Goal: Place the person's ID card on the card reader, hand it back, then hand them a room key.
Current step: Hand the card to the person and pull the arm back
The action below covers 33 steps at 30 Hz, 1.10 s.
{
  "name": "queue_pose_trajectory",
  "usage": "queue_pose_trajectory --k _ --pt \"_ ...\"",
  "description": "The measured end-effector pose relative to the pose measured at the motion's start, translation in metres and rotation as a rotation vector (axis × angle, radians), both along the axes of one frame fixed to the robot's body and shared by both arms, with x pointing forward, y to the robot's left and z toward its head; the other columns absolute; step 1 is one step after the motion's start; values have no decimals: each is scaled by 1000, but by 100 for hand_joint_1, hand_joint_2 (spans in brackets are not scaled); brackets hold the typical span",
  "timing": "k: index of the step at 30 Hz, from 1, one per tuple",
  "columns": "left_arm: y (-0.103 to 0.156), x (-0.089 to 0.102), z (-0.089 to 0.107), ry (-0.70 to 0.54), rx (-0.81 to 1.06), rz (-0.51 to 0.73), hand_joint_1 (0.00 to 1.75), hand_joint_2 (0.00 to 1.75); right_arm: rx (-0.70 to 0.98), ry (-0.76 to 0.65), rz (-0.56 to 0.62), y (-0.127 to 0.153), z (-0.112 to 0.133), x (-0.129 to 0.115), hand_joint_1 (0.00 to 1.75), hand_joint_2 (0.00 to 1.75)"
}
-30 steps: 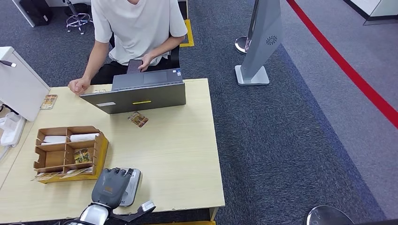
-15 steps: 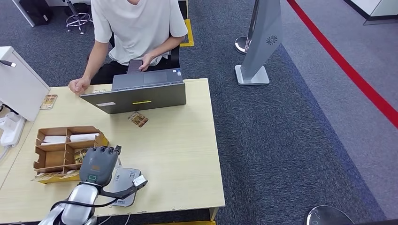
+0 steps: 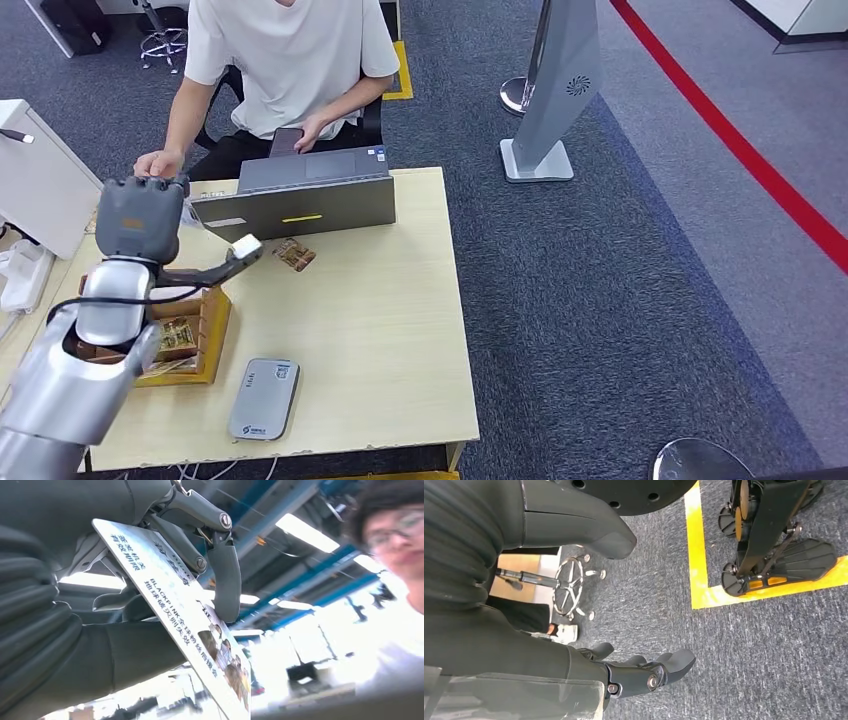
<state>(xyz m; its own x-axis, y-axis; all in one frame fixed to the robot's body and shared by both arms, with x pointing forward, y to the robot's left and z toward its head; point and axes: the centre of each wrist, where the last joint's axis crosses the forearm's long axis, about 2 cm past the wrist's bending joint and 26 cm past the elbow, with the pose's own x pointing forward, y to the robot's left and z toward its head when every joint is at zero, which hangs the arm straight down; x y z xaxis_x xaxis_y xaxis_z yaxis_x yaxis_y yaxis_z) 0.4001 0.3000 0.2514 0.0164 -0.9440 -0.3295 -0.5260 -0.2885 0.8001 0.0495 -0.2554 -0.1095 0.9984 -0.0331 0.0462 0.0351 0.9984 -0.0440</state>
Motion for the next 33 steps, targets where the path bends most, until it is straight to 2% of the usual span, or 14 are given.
queue_pose_trajectory --k 2,5,17,24,28,32,33 --pt "6 13 16 -21 4 21 175 175 1 -1 11 0 0 0 0 175" --pt "11 22 27 -35 4 41 175 175 1 -2 16 0 0 1 0 175" --pt "18 35 38 -42 -3 87 175 175 4 -4 39 1 0 2 0 175" --pt "51 62 70 -80 16 172 175 175 6 2 81 1 0 3 0 175" --pt "66 67 74 -68 20 195 175 175 5 8 88 1 0 3 0 175" --pt "72 69 71 -40 19 210 0 175 2 10 87 1 1 4 0 175" --pt "73 69 71 -32 19 214 0 175 2 8 87 1 1 4 0 175"
